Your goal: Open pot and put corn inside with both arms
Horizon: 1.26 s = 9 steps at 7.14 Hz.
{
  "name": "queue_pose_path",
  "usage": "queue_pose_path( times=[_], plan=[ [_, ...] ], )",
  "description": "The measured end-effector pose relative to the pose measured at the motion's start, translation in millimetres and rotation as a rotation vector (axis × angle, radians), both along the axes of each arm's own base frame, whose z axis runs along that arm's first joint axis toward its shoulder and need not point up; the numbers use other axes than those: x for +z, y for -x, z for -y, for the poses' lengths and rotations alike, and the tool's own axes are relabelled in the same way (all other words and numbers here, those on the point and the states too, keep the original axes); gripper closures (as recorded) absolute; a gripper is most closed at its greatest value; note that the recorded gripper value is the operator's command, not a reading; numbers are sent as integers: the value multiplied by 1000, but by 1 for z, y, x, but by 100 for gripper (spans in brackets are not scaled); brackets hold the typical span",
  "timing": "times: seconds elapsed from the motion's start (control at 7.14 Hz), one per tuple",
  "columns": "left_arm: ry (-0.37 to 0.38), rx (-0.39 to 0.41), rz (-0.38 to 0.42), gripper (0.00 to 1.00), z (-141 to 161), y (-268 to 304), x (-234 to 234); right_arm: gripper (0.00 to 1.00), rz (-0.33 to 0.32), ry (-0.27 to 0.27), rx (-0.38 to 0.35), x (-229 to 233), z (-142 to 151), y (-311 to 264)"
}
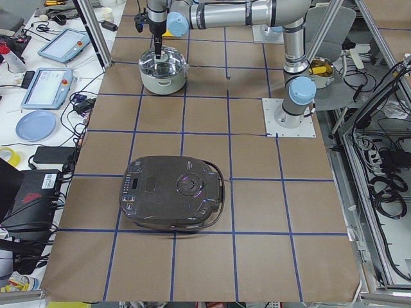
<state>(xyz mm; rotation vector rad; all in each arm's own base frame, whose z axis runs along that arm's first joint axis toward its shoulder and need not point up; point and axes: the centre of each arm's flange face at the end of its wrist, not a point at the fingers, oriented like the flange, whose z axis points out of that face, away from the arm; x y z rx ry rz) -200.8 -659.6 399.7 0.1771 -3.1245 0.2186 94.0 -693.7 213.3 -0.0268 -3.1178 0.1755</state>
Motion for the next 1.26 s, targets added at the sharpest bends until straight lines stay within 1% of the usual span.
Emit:
queue_pose_path(
  times=[0.28,0.56,0.7,0.84,1.12,1.26],
  plan=[
    [-11,-2,7,0,12,28,-22,4,5,-6,-3,-8,0,0],
    [-25,-14,12,0,12,41,-36,4,7,0,-4,-15,2,0],
    [-36,-17,14,12,9,43,-43,15,10,0,-4,-16,2,0],
    [-44,-19,16,14,7,44,-49,23,11,2,-4,-18,3,0],
    [-48,-17,16,74,4,45,-59,30,12,3,-3,-20,2,0],
    [-45,-14,16,91,4,46,-61,45,12,2,-3,-21,2,0]
  ],
)
